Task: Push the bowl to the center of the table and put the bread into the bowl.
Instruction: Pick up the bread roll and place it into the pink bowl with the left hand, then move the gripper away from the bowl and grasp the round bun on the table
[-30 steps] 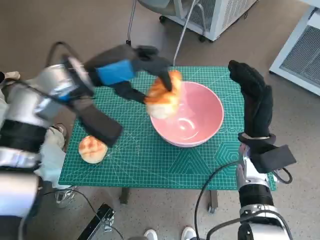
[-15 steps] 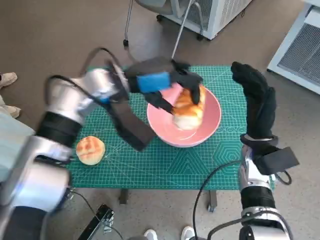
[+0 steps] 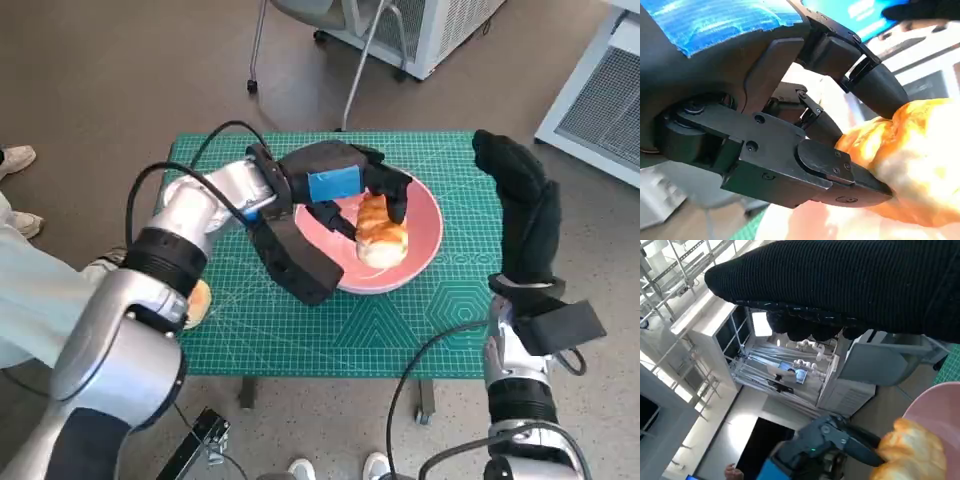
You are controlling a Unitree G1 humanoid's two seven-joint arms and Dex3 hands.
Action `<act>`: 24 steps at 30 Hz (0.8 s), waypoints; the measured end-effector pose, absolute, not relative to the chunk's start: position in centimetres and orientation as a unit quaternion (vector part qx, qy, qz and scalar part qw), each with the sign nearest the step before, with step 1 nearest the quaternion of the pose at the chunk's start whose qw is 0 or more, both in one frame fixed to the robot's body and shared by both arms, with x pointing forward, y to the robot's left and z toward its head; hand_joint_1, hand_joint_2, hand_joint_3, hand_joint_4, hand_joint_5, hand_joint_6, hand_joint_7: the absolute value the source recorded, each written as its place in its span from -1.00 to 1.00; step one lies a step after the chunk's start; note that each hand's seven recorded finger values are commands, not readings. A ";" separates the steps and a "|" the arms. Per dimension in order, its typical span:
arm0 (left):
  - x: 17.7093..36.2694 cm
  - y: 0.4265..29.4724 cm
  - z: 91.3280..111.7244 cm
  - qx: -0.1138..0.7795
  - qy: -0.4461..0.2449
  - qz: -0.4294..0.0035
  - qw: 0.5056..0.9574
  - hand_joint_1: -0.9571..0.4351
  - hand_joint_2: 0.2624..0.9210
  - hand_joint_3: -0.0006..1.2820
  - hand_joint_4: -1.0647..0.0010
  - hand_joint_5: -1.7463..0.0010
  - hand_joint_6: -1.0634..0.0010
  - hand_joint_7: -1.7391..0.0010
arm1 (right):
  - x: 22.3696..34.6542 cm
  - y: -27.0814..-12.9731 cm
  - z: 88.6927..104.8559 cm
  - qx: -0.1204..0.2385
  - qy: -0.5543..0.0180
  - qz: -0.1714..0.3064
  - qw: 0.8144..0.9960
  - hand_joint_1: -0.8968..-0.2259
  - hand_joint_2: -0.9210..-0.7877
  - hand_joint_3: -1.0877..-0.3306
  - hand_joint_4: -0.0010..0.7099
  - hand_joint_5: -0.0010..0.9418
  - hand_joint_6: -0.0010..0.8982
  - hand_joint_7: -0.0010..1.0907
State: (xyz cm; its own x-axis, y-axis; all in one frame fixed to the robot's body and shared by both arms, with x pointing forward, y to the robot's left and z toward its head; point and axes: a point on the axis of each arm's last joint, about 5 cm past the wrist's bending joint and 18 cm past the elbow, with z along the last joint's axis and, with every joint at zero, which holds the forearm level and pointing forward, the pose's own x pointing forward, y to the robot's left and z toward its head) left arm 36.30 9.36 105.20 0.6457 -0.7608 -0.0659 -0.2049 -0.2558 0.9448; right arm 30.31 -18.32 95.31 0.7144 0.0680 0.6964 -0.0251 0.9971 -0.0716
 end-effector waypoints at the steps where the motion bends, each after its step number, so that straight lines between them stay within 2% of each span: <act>1: 36.3 9.3 105.2 0.752 -0.308 -0.270 0.516 0.28 0.98 -0.86 0.48 0.56 0.33 0.40 | 30.3 -18.3 95.3 -0.028 -0.377 0.025 0.925 -0.18 -1.00 -0.02 0.18 -0.96 -0.70 0.32; 2: 36.4 9.3 105.2 0.758 -0.295 -0.271 0.514 0.24 0.96 -0.90 0.61 0.72 0.42 0.54 | 30.3 -18.3 95.3 -0.028 -0.377 0.025 0.926 -0.18 -1.00 -0.02 0.19 -0.96 -0.70 0.31; 5: 36.6 9.2 105.4 0.780 -0.244 -0.272 0.509 0.17 0.92 -0.95 0.78 0.91 0.53 0.72 | 30.3 -18.3 95.4 -0.028 -0.378 0.025 0.925 -0.18 -1.00 -0.02 0.19 -0.96 -0.70 0.31; 9: 36.6 9.1 105.9 0.795 -0.208 -0.270 0.502 0.17 0.90 -0.97 0.82 0.97 0.55 0.79 | 30.3 -18.3 95.5 -0.026 -0.379 0.025 0.925 -0.15 -1.00 -0.02 0.19 -0.96 -0.69 0.31; 17: 36.4 9.6 107.5 0.782 -0.247 -0.256 0.512 0.22 0.87 -1.00 0.64 0.95 0.40 0.79 | 30.3 -18.1 95.4 -0.017 -0.376 0.029 0.926 -0.14 -1.00 -0.02 0.19 -0.97 -0.69 0.30; 24: 36.1 11.7 108.8 0.774 -0.281 -0.246 0.510 0.23 0.87 -1.00 0.47 0.92 0.27 0.77 | 30.4 -17.8 95.4 -0.015 -0.375 0.031 0.926 -0.09 -1.00 -0.05 0.19 -0.97 -0.70 0.31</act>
State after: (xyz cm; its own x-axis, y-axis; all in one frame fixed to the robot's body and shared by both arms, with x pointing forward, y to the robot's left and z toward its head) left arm 36.09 11.69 108.77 0.7206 -0.6870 -0.0940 -0.1845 -0.3207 0.9290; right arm 30.36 -17.83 95.40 0.7162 0.0693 0.6944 -0.0469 0.9976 -0.0511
